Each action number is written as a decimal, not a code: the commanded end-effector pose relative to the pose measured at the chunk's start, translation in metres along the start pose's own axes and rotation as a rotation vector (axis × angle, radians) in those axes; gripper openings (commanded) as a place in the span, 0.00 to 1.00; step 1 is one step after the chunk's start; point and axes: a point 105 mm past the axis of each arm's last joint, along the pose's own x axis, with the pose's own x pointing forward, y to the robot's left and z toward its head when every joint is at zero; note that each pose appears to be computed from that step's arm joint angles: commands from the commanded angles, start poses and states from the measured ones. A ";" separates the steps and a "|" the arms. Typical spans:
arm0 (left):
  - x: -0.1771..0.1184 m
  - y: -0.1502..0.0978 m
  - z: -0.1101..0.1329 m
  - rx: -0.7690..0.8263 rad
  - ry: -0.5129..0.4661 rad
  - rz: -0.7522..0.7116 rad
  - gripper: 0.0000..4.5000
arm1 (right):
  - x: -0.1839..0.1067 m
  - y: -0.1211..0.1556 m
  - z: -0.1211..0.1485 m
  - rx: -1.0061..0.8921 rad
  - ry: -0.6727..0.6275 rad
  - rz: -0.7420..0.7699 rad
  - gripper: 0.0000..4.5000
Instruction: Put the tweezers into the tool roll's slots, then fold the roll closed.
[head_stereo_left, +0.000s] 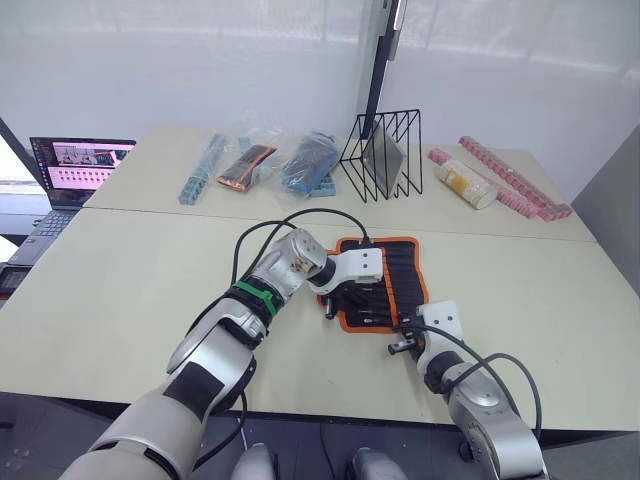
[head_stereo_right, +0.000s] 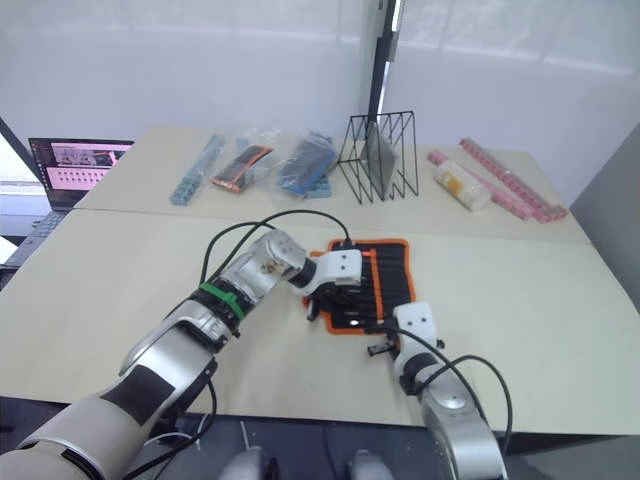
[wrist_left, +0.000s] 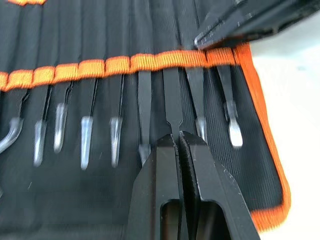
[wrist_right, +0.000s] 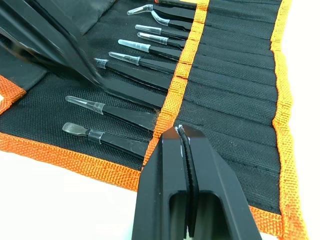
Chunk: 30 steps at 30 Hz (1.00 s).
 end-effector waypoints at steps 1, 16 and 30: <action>0.007 0.004 0.026 0.040 -0.054 0.024 0.00 | -0.003 0.011 -0.042 0.036 0.179 0.033 0.00; 0.016 0.008 0.027 0.026 -0.086 0.073 0.16 | -0.006 0.011 -0.047 0.033 0.209 0.033 0.00; -0.111 -0.008 0.023 -0.111 -0.284 0.193 1.00 | -0.001 0.005 -0.033 0.016 0.156 0.050 0.00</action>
